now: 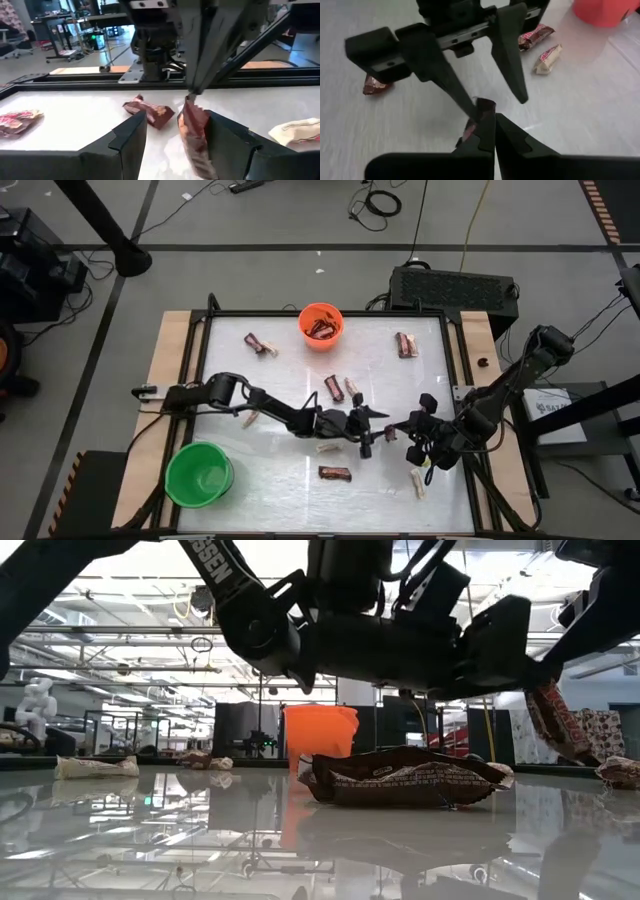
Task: Sort candy by brand, put in halloween buckets
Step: Put the brown chocolate bar into the orange bucket
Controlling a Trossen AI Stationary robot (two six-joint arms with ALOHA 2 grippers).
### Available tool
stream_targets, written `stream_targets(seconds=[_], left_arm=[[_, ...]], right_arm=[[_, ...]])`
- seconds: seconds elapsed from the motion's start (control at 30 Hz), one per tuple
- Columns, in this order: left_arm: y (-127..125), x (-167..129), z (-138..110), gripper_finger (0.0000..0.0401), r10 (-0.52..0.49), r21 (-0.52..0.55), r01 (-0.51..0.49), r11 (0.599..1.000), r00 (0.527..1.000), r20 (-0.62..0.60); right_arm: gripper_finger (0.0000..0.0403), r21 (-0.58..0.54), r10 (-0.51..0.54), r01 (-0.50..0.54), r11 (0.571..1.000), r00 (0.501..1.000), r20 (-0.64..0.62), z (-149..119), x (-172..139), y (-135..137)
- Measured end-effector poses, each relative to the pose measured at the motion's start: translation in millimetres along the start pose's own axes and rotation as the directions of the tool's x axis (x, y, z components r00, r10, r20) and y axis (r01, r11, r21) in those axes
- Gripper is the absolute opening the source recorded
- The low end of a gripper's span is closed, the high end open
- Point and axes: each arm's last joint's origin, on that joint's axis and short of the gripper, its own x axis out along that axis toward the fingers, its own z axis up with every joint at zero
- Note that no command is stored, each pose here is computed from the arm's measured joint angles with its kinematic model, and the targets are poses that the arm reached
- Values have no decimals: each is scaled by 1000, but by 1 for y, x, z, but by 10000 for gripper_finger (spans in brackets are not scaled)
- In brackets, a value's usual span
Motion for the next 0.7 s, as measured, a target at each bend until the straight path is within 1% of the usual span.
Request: stream_targets(seconds=[0.23, 0.37, 0.5, 0.57, 0.67, 0.7], left_arm=[[1, 0, -3, 197, 3, 0, -3, 1000, 1000, -26], [0, 0, -2, 173, 1, 0, -1, 1000, 1000, -25], [1, 0, -3, 124, 2, 0, -2, 1000, 1000, -25], [1, 0, -3, 89, 1, 5, -1, 1000, 999, -35], [2, 0, -5, 25, 3, 6, -3, 1000, 999, -45], [2, 1, -5, 14, 4, 6, -4, 1000, 999, -45]], right_arm=[[0, 0, 2, -2, 1000, 1000, -1, 0, 0, 0], [0, -3, 2, -2, 1000, 1000, -1, 0, 0, 0], [0, -13, 2, -2, 1000, 1000, -1, 0, 0, 0], [0, -27, 2, -2, 1000, 1000, -2, 0, 0, 0], [0, -30, 1, -1, 1000, 1000, 0, 0, 0, 0], [0, -30, 1, -1, 1000, 1000, 0, 0, 0, 0]])
